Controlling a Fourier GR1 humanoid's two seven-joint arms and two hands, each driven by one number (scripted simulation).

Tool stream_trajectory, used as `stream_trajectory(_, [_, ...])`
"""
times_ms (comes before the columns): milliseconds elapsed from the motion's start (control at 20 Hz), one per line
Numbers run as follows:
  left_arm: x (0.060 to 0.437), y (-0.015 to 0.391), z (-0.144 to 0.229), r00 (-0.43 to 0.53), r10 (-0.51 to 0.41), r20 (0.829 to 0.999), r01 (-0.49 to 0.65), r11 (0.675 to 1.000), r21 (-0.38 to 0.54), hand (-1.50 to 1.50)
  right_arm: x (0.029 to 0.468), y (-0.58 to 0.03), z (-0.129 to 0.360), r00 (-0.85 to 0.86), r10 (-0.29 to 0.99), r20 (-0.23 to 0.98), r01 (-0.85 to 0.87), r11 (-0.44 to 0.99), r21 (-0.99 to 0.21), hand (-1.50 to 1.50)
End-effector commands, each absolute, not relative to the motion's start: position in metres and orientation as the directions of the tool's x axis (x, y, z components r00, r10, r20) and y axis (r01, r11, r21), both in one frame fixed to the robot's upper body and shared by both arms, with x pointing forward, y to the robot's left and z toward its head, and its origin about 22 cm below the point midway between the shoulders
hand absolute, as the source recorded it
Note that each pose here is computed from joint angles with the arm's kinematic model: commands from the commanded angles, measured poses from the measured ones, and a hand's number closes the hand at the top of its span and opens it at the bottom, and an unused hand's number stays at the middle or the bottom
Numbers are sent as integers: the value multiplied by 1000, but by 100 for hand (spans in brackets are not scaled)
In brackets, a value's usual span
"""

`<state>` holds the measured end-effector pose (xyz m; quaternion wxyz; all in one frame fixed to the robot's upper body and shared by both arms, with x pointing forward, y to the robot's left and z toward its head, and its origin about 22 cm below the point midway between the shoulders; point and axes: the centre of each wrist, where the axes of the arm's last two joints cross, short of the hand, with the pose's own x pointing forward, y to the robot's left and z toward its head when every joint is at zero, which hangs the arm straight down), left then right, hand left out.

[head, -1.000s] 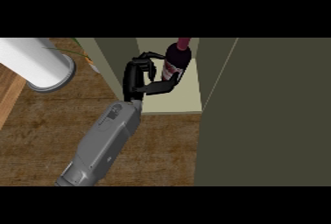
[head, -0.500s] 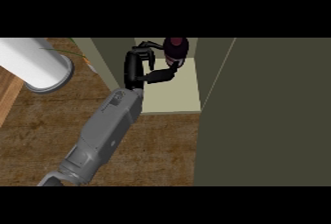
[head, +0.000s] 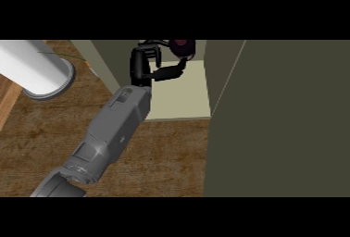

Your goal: Pick up the wine, place it into the cabinet and close the cabinet

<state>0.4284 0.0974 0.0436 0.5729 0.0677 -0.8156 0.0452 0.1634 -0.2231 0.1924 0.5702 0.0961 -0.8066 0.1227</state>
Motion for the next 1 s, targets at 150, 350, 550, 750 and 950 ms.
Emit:
stream_trajectory(150, [432,103,40,-283,66,957,-198,972,-126,150,142,-229,202,-355,-56,933,-336,939,-72,-150])
stream_trajectory(350, [428,108,28,-271,99,958,-208,965,-158,150,150,-213,207,-362,-66,930,-355,932,-72,-150])
stream_trajectory(550, [437,100,47,-285,94,954,-197,968,-154,150,151,-215,203,-351,-59,934,-357,931,-75,-150])
stream_trajectory(750, [438,123,40,-290,84,953,-196,970,-145,150,154,-219,207,-357,-67,932,-360,930,-71,-150])
stream_trajectory(950, [435,107,37,-270,47,962,-208,972,-106,150,154,-214,203,-352,-59,934,-348,935,-72,-150])
